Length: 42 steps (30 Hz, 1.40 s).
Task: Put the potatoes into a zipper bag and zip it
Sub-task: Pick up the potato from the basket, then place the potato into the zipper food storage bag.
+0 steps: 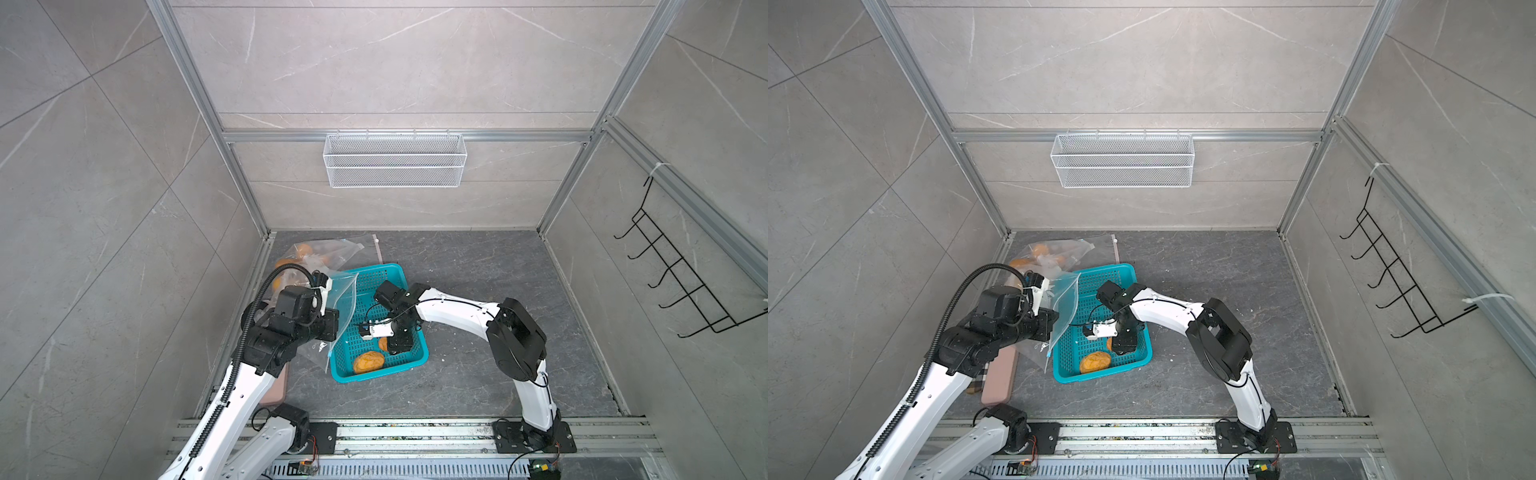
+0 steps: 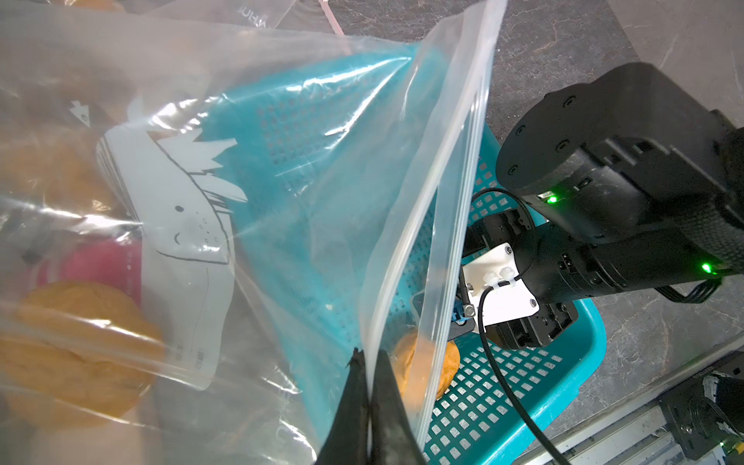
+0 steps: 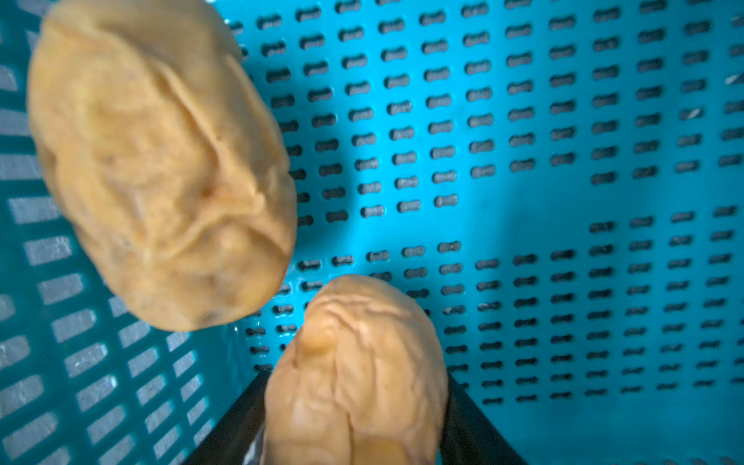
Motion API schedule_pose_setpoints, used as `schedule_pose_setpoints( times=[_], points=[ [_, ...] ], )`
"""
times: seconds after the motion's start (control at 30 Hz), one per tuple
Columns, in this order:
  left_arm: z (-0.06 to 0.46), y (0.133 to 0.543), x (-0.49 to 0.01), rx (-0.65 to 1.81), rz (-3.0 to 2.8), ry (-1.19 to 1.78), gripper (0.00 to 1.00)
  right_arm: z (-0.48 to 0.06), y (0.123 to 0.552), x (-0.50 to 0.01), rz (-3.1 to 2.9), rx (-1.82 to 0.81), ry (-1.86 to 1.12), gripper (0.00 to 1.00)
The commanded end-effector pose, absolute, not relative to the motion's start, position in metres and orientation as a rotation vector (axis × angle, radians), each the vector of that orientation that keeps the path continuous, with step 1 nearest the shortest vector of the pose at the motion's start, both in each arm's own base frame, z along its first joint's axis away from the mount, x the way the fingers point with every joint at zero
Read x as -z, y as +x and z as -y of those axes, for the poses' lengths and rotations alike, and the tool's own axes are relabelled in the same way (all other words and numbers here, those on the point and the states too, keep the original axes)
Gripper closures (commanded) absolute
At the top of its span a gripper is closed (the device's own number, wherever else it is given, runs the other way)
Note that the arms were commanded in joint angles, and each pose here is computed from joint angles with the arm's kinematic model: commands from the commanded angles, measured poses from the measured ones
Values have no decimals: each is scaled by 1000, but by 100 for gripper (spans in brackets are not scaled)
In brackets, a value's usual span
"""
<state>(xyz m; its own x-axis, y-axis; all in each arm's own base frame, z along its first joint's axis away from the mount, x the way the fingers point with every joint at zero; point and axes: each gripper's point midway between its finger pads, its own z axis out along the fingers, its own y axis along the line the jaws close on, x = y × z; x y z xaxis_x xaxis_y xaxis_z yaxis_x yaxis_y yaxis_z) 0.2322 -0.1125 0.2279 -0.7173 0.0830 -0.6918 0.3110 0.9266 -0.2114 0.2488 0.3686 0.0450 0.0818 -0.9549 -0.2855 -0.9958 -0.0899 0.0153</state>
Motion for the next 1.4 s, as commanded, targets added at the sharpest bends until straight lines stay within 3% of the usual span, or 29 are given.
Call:
schedule_pose_setpoints(
  times=[0.0, 0.47, 0.87, 1.0, 1.37],
  points=[
    [110, 234, -229, 382, -2343, 289, 100, -378, 251, -66, -1977, -367, -2051, 43],
    [109, 236, -226, 370, -2354, 289, 100, -379, 269, -183, -1830, -548, -1375, 51],
    [110, 235, -226, 379, -2357, 292, 100, -406, 243, -325, -1561, -1273, -727, 55],
    [110, 234, -227, 380, -2353, 292, 100, -429, 241, -337, -1540, -1382, -637, 55],
    [112, 235, -229, 399, -2346, 294, 100, -459, 252, -305, -1605, -1470, -513, 56]
  ],
)
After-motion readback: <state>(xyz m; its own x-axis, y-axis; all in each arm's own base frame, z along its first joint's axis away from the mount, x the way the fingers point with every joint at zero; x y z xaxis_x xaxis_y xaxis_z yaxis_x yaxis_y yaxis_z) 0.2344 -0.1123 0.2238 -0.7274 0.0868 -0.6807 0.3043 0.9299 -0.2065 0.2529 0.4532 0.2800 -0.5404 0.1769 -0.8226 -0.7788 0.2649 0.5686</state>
